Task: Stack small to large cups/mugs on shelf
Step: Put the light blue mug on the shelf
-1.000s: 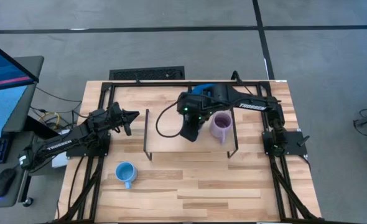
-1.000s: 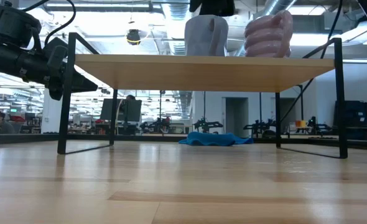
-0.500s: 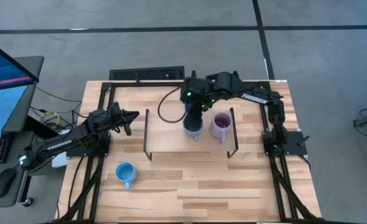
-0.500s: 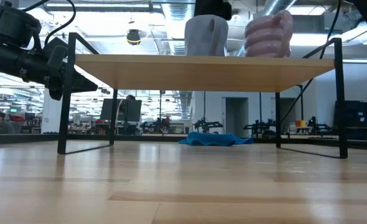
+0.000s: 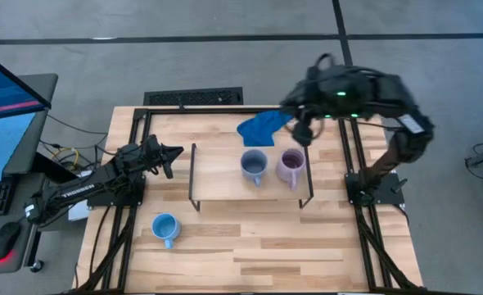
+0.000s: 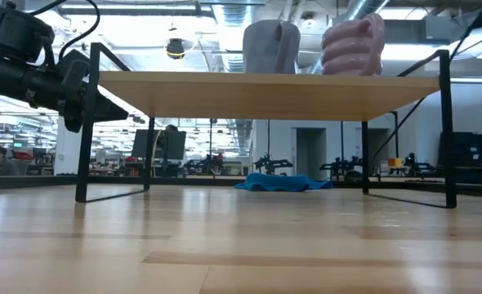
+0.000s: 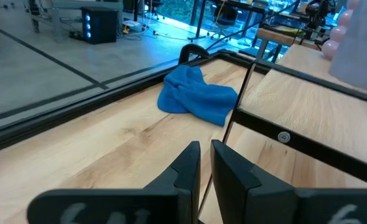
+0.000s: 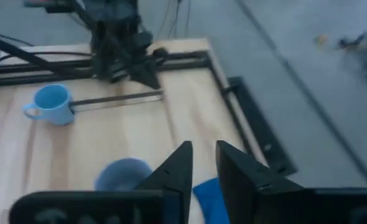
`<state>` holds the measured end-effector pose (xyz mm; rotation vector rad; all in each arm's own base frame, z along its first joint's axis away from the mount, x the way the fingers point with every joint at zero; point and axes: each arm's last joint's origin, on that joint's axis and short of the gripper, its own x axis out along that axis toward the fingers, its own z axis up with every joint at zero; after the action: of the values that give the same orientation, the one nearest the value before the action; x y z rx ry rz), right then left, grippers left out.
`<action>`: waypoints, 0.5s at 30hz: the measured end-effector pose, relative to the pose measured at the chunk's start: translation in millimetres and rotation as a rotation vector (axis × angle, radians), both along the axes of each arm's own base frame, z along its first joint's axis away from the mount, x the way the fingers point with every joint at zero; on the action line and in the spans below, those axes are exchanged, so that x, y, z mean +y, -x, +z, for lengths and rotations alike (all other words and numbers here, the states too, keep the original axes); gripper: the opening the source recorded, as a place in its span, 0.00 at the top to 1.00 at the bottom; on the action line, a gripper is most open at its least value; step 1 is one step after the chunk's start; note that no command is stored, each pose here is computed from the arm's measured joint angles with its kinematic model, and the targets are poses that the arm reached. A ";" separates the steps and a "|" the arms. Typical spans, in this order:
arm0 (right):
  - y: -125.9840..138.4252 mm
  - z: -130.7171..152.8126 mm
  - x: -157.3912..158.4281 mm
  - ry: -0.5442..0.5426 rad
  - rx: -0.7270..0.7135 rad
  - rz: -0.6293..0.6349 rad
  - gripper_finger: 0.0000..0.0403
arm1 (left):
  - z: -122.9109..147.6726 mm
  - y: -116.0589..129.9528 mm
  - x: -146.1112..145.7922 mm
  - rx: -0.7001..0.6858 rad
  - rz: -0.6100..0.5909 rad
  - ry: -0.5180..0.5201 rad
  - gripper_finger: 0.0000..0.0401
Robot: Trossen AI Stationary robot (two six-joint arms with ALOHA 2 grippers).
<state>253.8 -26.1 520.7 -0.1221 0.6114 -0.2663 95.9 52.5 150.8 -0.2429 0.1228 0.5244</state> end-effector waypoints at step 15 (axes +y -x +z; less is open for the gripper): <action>80.3 -43.7 31.5 0.142 -0.139 0.068 0.99 | -0.3 -0.1 0.2 0.012 -0.001 -0.015 0.93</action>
<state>173.6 5.4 477.0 -0.2588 0.4489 -0.2505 96.0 52.7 150.5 -0.2248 0.1307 0.5259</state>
